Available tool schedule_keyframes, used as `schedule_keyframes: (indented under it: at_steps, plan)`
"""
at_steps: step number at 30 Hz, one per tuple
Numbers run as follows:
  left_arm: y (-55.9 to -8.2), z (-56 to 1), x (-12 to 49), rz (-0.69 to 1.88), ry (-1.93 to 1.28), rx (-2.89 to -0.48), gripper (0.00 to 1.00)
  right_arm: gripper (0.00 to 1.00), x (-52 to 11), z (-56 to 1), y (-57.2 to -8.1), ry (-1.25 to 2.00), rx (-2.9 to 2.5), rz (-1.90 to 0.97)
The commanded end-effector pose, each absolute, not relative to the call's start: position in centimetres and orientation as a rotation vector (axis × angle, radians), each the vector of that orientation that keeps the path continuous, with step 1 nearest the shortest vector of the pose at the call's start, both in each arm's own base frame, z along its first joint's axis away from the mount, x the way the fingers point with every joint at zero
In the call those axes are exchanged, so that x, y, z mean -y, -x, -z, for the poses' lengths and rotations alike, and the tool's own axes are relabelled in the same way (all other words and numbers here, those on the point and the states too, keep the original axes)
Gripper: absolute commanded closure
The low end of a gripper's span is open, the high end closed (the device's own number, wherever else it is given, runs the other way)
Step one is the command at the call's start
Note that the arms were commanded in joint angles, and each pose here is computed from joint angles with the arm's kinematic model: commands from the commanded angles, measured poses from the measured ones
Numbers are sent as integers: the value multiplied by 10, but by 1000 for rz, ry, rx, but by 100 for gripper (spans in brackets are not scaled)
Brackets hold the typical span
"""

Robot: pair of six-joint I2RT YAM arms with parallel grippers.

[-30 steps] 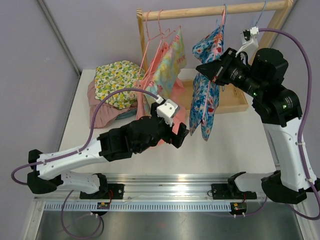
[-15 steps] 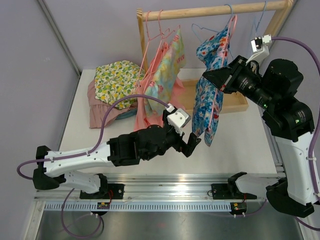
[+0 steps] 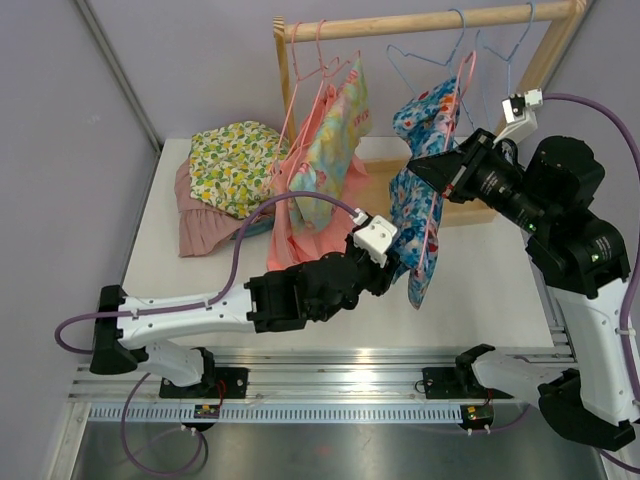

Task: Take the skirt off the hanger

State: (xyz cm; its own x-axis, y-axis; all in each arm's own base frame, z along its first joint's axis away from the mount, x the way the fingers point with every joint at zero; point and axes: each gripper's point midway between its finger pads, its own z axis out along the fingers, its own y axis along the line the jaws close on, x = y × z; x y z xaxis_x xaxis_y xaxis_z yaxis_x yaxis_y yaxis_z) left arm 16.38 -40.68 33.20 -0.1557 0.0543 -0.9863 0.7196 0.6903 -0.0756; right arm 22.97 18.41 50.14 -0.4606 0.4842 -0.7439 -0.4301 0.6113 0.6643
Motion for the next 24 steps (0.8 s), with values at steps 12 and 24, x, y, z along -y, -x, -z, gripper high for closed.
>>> schedule_keyframes:
  at_steps: [12,24]
  plan:
    - [-159,-232,420,657,-642,-1747,100,100,-177,-555,-201,17,-1587,-1122]
    - [-148,-101,428,578,-737,-1955,100,100,-180,-561,-194,31,-1597,-1158]
